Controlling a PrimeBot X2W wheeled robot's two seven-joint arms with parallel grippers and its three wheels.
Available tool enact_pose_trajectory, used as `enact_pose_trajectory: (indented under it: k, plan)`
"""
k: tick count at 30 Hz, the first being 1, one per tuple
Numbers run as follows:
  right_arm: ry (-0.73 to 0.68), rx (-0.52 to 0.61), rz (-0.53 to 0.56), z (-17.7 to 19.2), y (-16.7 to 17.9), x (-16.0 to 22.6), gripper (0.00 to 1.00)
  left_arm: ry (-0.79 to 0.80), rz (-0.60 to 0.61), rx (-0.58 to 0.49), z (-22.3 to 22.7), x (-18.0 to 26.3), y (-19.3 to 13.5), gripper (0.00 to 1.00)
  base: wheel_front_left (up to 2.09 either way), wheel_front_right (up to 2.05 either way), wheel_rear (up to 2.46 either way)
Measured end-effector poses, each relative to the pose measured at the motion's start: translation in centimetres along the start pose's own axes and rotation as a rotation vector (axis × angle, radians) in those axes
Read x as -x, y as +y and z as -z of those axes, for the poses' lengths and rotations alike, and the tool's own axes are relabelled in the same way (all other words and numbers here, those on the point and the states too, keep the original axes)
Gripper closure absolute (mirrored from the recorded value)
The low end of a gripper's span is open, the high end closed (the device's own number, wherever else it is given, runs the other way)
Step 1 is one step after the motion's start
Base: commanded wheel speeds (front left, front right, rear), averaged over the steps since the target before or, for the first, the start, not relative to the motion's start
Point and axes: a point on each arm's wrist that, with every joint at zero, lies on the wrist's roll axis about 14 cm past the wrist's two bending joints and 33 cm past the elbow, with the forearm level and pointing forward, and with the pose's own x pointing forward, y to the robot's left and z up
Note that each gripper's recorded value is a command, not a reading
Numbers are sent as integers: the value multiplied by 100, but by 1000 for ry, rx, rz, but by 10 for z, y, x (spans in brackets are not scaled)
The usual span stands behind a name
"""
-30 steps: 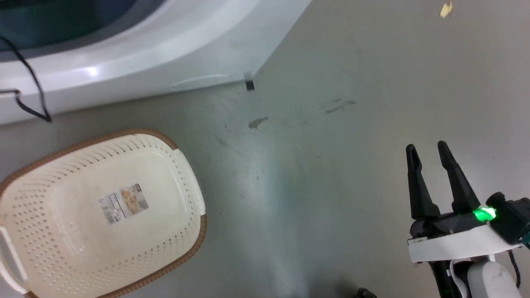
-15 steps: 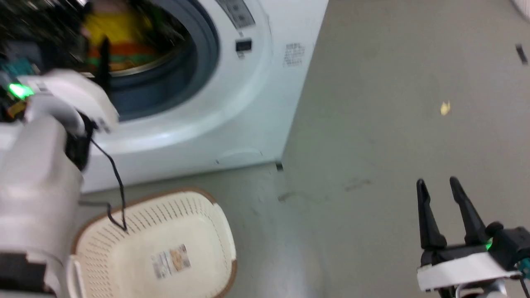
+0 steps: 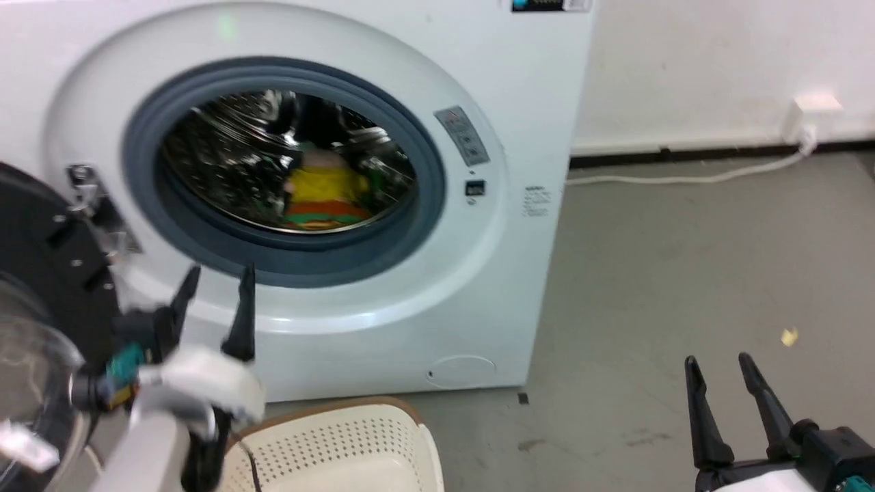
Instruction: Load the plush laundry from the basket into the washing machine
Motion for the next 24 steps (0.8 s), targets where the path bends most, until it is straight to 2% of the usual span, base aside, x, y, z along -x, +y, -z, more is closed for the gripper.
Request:
enact_pose_trajectory:
  k: [3, 6, 11, 18, 24]
  plan:
    - [-14, -4, -30, -4, 9, 1, 0, -14, -58, 11, 0, 37, 5, 0, 0, 0, 0]
    - [-17, -9, -58, -5, 18, 4, 0, -23, -123, 68, 2, 68, 6, 0, 0, 0, 0]
    - [-15, -15, -91, -4, 29, 8, 0, 12, -178, 72, 15, 110, 6, 0, 0, 0, 0]
    - [14, -27, -124, 5, 39, 17, 0, 85, -165, 66, 38, 146, -7, 0, 0, 0, 0]
    - [23, -34, -127, 8, 41, 21, 0, 105, -126, 57, 45, 152, -16, 0, 0, 0, 0]
